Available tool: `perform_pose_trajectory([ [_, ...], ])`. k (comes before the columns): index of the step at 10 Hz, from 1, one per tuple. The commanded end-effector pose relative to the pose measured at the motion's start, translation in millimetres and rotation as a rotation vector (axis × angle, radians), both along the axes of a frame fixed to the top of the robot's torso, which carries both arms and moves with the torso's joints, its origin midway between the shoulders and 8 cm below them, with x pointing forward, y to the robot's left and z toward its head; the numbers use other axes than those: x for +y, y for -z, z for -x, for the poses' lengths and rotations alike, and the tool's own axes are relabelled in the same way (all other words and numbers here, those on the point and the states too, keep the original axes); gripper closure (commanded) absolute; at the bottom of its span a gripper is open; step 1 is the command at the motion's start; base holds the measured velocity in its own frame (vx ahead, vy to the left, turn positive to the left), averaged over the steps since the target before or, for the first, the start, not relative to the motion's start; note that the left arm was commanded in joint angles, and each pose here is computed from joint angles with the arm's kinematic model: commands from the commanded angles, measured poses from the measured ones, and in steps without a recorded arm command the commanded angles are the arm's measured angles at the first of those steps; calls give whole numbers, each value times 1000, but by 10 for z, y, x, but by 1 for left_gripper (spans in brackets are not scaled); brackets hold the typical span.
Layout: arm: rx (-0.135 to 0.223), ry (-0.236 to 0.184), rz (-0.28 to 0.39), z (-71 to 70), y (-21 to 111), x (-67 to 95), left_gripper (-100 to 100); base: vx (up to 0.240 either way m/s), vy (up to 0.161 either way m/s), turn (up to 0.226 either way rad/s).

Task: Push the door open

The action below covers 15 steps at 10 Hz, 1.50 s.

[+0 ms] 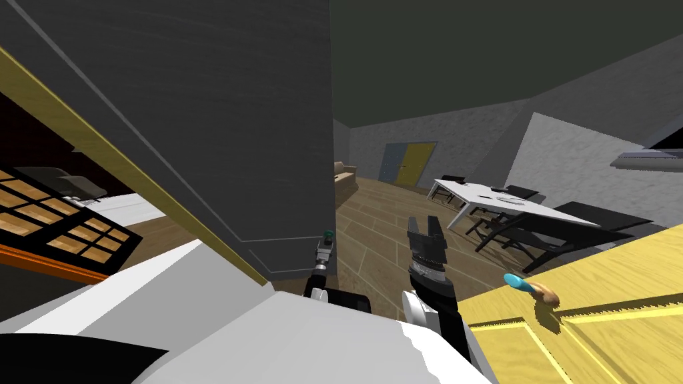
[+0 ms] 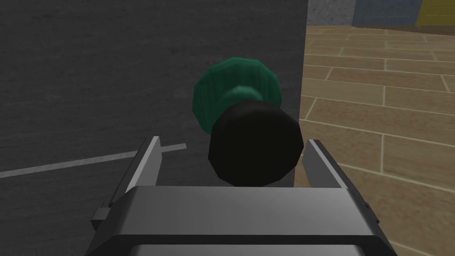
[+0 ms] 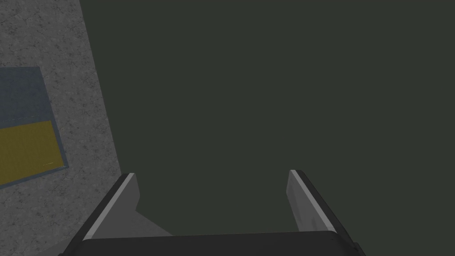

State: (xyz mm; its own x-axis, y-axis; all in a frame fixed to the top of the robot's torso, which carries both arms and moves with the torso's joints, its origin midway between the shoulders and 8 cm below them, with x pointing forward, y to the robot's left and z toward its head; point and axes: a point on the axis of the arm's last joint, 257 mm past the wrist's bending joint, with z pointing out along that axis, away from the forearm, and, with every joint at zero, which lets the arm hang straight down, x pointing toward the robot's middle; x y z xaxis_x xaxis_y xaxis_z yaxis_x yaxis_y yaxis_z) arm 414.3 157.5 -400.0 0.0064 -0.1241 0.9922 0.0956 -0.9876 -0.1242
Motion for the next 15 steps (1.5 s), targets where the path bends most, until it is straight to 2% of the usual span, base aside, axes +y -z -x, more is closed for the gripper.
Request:
perform_pose_trajectory([
  [1,-9,-50,-13,18,-13,269,100,171,-55,53],
  [4,-14,-95,-8,-6,-31,447,100,151,-46,53],
  [11,-20,-150,8,-26,-54,612,100,100,-31,37],
  [15,-25,-202,33,-37,-72,722,100,107,-30,40],
])
